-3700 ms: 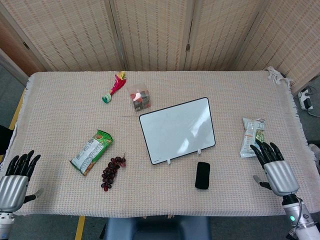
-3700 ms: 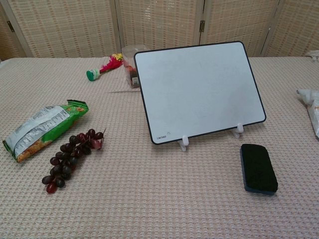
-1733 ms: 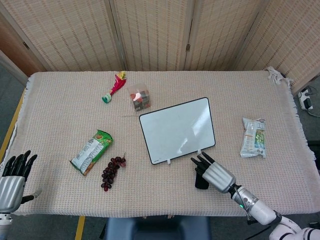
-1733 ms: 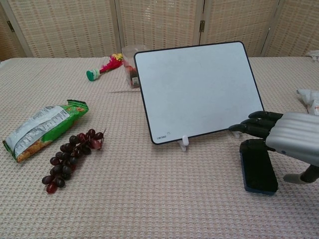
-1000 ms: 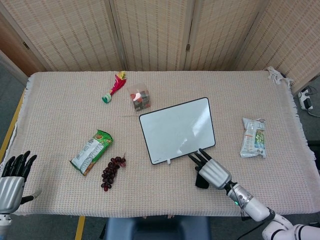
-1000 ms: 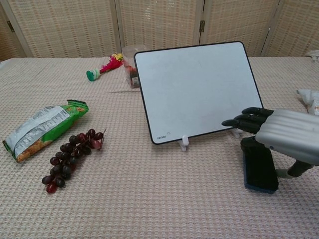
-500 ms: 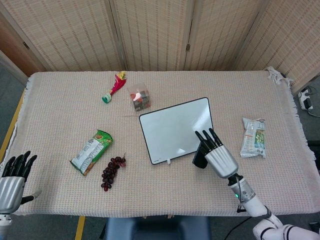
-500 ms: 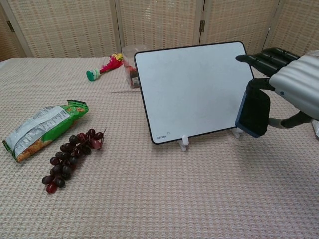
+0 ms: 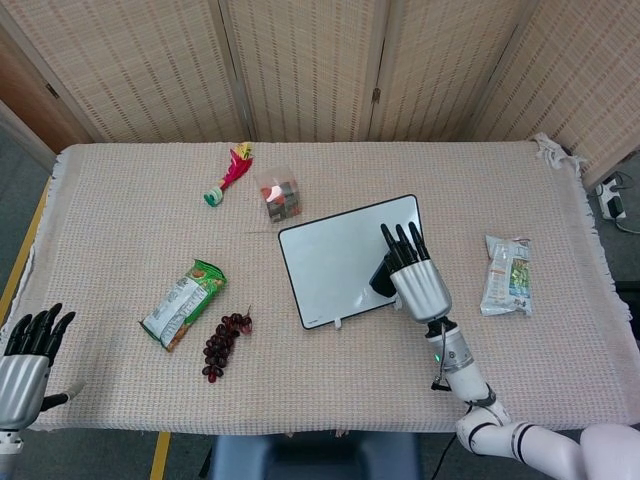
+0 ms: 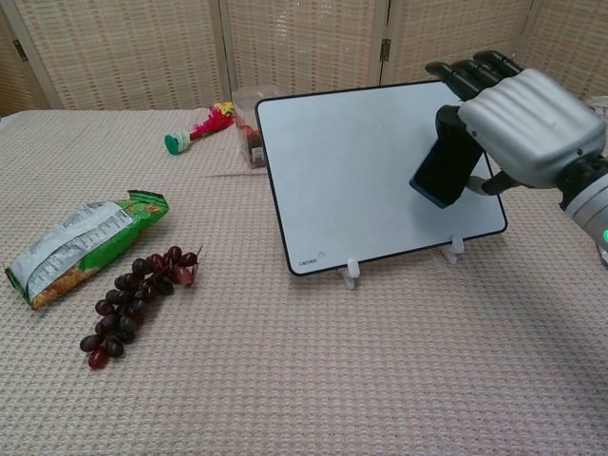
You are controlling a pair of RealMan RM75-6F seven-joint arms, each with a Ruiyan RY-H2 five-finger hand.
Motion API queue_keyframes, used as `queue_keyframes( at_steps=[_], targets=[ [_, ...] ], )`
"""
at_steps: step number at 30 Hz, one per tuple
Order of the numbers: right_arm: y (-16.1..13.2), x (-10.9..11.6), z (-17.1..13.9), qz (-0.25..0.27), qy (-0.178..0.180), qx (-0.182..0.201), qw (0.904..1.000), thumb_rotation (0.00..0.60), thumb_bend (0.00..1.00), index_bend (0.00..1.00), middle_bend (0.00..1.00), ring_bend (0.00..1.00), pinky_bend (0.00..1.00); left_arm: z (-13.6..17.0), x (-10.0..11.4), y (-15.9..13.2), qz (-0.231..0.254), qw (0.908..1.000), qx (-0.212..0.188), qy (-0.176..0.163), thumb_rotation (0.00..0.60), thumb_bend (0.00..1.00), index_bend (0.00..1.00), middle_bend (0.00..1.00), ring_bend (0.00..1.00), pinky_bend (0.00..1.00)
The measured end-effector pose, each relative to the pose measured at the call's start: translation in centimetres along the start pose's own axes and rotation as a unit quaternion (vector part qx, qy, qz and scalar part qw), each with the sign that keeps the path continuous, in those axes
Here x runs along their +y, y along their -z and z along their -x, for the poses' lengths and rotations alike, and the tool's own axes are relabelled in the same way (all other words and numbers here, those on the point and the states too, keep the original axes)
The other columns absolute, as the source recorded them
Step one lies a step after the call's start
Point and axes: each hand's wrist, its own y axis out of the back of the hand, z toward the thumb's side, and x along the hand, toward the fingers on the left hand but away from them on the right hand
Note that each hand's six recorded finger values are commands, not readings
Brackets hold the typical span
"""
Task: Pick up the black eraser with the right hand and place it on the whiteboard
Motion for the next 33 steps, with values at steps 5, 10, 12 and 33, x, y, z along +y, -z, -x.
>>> queue_keyframes(
  at_steps=[5, 10, 12, 33],
  targets=[
    [-1.1, -0.3, 1.6, -0.008, -0.005, -0.002, 1.0, 0.6, 0.26, 0.58, 0.03, 0.02, 0.0, 0.2, 0.3, 0.0, 0.007, 1.0, -0.005, -0.002, 0.6, 0.12, 0.0, 0.0, 0.0, 0.0],
    [-1.5, -0.6, 1.9, -0.008, -0.006, -0.004, 0.9999, 0.6, 0.26, 0.53, 0.03, 0.01, 0.0, 0.3, 0.3, 0.0, 0.008, 1.0, -0.006, -0.001, 0.6, 0.12, 0.0, 0.0, 0.0, 0.0],
    [-1.5, -0.9, 2.1, -0.009, -0.008, -0.007, 0.9999, 0.6, 0.26, 0.42, 0.01, 0.0, 0.0, 0.3, 0.3, 0.0, 0.008, 1.0, -0.005, -0.001, 0.6, 0.12, 0.0, 0.0, 0.0, 0.0],
    [2.6, 1.1, -1.9, 0.046, -0.016, -0.018, 0.9987, 0.6, 0.26, 0.0, 0.0, 0.0, 0.0, 0.5, 0.8, 0.0, 0.014, 0.9997, -0.01, -0.019, 0.6, 0.12, 0.0, 0.0, 0.0, 0.0]
  ],
)
